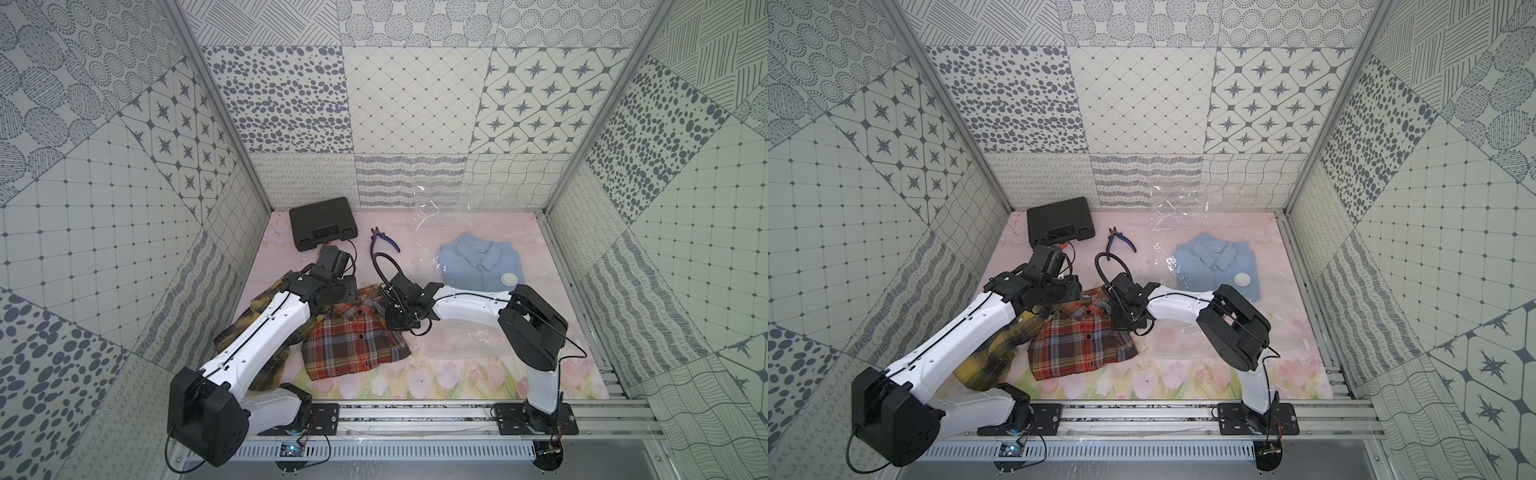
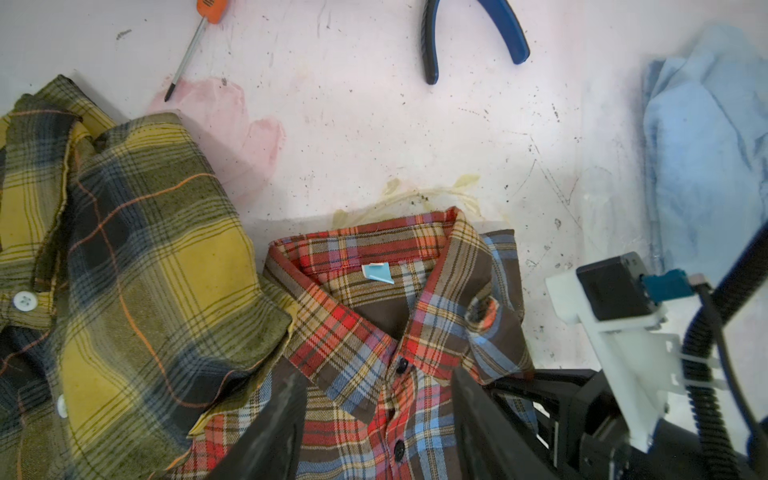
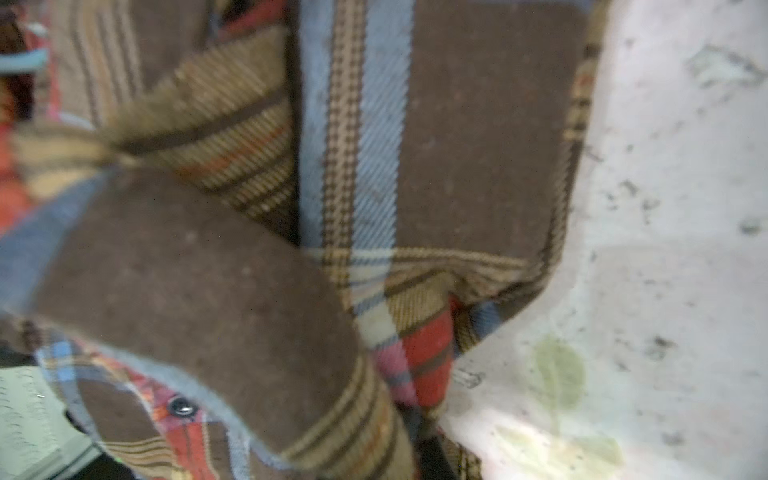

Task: Place the folded shirt into the vacuum bag
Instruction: Adjust the shirt in the vacuum bag.

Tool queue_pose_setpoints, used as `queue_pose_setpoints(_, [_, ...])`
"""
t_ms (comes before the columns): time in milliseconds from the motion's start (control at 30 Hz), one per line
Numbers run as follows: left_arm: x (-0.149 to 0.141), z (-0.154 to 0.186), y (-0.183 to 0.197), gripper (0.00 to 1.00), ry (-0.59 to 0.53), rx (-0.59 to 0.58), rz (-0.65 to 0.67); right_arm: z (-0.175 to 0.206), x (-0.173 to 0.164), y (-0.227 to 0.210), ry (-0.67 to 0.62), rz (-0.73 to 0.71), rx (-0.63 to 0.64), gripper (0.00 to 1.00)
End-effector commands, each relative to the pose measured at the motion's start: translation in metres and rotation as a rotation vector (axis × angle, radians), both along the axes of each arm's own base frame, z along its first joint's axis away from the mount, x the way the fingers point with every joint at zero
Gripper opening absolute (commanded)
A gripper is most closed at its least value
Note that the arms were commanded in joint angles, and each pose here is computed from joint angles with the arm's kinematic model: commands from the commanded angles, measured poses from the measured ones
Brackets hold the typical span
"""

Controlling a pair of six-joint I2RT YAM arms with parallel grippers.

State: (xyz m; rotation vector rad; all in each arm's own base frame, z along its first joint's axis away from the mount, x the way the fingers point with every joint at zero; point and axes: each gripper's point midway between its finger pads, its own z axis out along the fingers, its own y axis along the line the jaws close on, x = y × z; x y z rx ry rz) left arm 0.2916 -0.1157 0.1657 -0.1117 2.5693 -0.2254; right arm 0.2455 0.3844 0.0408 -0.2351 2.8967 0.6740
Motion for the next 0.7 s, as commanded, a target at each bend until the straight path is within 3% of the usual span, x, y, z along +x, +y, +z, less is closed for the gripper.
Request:
queue_pose_setpoints(0, [-0.001, 0.005, 0.001, 0.57, -0.015, -0.008, -0.006, 0.028, 0.02, 0.011, -0.081, 0.045, 0.04, 0.0])
queue_pose_setpoints(167, [0.0, 0.01, 0.0, 0.57, -0.034, -0.021, -0.01, 0.089, 0.04, -0.026, -0.203, 0.103, -0.03, 0.0])
queue_pose_setpoints(333, [0.003, 0.007, -0.007, 0.57, -0.031, -0.052, -0.022, 0.116, 0.052, -0.089, -0.255, 0.067, -0.099, 0.0])
queue_pose_setpoints(433, [0.004, -0.005, -0.017, 0.57, 0.001, -0.096, -0.028, 0.107, 0.055, -0.131, -0.235, -0.012, -0.113, 0.0])
queue_pose_setpoints(533, [0.003, -0.019, -0.027, 0.57, 0.037, -0.144, -0.028, 0.075, 0.056, -0.165, -0.193, -0.113, -0.106, 0.0])
queue_pose_setpoints(600, [0.001, -0.027, -0.031, 0.57, 0.061, -0.16, -0.025, 0.055, 0.058, -0.173, -0.148, -0.161, -0.042, 0.0])
queue_pose_setpoints(667, [-0.003, -0.037, -0.031, 0.58, 0.088, -0.17, -0.012, 0.044, 0.061, -0.177, -0.124, -0.203, 0.011, 0.11])
